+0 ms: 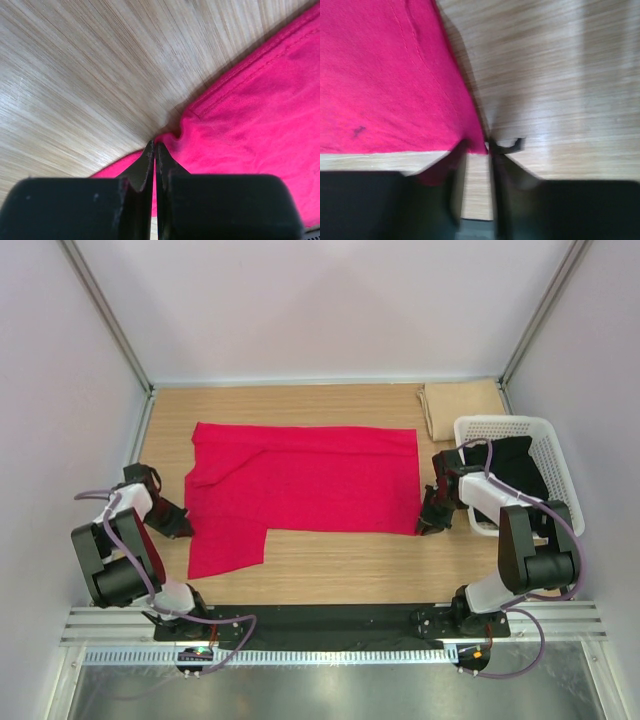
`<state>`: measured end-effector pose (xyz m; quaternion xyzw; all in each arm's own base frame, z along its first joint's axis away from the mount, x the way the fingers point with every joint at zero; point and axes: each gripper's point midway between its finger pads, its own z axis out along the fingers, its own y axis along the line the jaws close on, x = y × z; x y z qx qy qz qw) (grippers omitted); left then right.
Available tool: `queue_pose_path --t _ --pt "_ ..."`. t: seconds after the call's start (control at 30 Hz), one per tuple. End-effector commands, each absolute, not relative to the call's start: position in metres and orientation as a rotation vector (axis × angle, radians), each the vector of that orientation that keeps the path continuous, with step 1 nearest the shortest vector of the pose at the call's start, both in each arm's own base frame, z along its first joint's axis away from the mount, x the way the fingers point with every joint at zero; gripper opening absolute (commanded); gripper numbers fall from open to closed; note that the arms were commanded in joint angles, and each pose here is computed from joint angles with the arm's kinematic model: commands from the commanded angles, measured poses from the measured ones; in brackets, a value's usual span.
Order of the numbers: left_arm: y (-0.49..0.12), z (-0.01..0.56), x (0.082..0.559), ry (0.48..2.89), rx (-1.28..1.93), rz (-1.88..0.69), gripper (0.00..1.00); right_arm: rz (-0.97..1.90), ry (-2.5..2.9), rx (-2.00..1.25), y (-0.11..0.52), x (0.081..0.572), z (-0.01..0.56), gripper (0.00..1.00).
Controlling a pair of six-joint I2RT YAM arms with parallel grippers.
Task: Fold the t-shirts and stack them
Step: Fold the tshirt
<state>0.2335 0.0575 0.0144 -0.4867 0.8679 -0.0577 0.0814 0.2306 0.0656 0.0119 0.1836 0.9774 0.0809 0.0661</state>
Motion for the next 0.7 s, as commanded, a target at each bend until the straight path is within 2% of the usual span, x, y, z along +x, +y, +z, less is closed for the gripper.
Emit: queue_pose_path --t 0.0,0.1,0.4,0.67 --pt "0.061 0.024 0.239 2.550 -1.399 -0.170 0.00 0.285 2.918 0.591 0.071 0.233 0.003 0.21" --pt "0.061 0.028 0.238 2.535 -1.406 -0.168 0.00 0.299 2.924 0.592 0.073 0.232 0.001 0.02" --pt "0.059 0.065 0.238 2.409 -1.412 -0.186 0.00 0.248 2.861 0.534 0.065 0.243 0.044 0.01" --pt "0.065 0.106 0.277 2.341 -1.319 -0.230 0.00 0.235 2.793 0.502 0.065 0.284 0.074 0.01"
